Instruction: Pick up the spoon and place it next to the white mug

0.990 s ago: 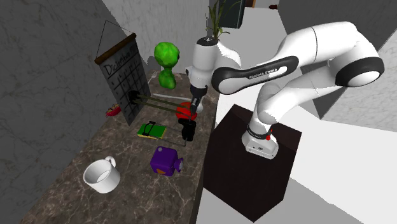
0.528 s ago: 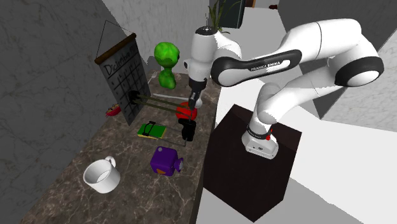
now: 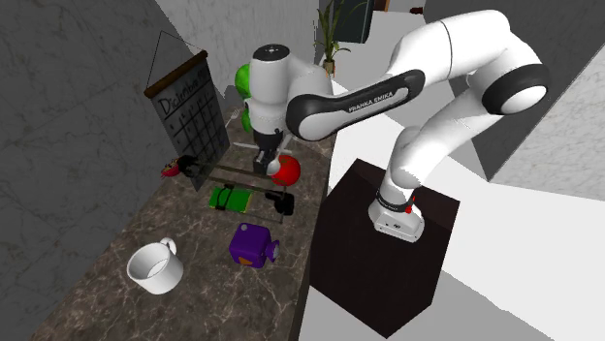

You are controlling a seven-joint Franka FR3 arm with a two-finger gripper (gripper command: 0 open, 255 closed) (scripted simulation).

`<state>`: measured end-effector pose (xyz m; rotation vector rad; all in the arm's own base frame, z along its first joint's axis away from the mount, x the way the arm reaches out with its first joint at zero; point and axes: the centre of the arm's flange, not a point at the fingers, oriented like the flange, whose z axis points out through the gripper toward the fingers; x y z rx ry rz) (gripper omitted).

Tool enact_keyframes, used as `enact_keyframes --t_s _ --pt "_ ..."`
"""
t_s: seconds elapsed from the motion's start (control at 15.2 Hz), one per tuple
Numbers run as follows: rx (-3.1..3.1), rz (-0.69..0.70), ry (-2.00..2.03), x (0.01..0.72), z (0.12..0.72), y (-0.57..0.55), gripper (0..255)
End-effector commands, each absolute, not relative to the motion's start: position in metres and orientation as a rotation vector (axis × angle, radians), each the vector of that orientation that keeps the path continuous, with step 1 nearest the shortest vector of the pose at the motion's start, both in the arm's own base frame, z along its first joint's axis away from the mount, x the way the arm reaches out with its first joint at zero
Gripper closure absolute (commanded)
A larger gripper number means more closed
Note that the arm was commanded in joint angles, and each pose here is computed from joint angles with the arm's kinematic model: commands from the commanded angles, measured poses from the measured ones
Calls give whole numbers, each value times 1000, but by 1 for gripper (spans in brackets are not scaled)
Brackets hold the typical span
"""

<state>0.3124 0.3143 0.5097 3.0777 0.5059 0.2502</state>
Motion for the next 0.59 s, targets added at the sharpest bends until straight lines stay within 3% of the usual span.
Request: enact_keyframes --t_s 0.0,0.53 --pt "3080 250 506 323 506 340 255" --pt "3080 250 506 367 506 436 255"
